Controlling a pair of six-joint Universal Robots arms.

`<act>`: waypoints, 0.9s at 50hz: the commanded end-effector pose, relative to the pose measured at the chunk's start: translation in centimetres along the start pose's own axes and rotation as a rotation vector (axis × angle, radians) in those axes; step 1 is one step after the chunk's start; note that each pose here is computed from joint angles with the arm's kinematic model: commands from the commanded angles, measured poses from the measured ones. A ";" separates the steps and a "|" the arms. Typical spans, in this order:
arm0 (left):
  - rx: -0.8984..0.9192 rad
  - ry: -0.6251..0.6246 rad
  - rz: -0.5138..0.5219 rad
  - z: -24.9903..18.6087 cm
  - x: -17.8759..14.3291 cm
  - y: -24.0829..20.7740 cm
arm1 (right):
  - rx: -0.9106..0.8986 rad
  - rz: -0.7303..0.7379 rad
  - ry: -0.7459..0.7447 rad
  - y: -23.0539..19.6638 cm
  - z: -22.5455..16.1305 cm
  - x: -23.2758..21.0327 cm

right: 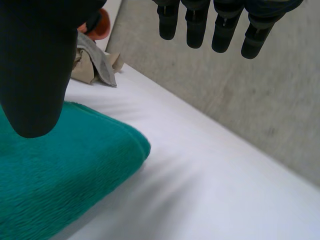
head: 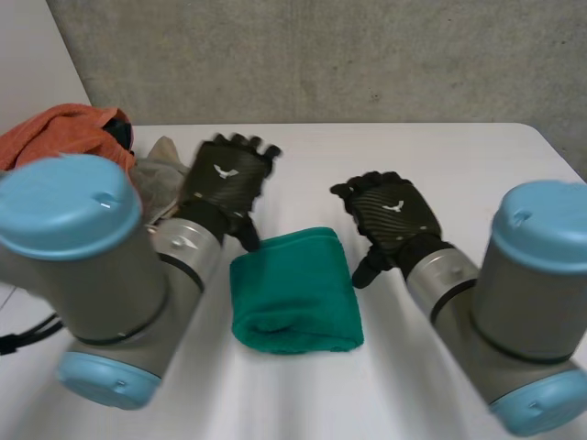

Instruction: Fold the laundry.

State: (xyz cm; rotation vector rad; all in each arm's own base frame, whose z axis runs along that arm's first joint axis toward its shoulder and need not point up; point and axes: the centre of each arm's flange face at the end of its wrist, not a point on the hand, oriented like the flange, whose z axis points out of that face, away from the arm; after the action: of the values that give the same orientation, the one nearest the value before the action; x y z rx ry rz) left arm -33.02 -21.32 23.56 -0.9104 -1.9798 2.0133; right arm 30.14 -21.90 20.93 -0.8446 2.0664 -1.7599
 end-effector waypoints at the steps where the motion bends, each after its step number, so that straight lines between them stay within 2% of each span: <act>1: -0.138 -0.003 0.006 -0.2 2.3 3.2 | -0.183 0.216 -0.104 2.5 1.8 -0.1; 5: -0.232 -0.056 0.028 -0.6 2.1 5.0 | -0.241 0.235 -0.157 3.4 2.7 -0.9; 11: -0.349 -0.030 0.062 -1.8 2.5 8.0 | -0.294 0.224 -0.160 5.4 4.0 -1.2; 19: -0.411 -0.008 0.083 -1.7 3.0 10.1 | -0.351 0.073 -0.054 7.4 4.6 -0.2; 23: -0.370 -0.007 0.074 -1.0 2.3 8.9 | -0.334 0.013 0.022 6.7 4.3 0.8; 31: -0.106 0.048 0.063 0.6 -0.3 1.5 | -0.136 0.021 0.098 2.2 1.3 1.9; 36: 0.043 0.149 0.041 1.5 -1.4 -2.3 | -0.143 0.110 0.102 3.1 -0.3 1.6; 41: 0.140 0.391 -0.005 1.1 -0.5 -4.5 | -0.190 0.223 0.087 4.8 -1.1 1.0; 45: 0.156 0.525 -0.072 0.5 0.1 -5.3 | -0.208 0.299 0.064 5.6 -1.2 0.5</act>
State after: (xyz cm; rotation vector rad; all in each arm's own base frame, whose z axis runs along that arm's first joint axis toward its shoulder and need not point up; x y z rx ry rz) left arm -34.12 -22.43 27.56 -1.1294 -1.6756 1.8385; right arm 27.67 -21.56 17.29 -0.5957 2.2951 -1.5700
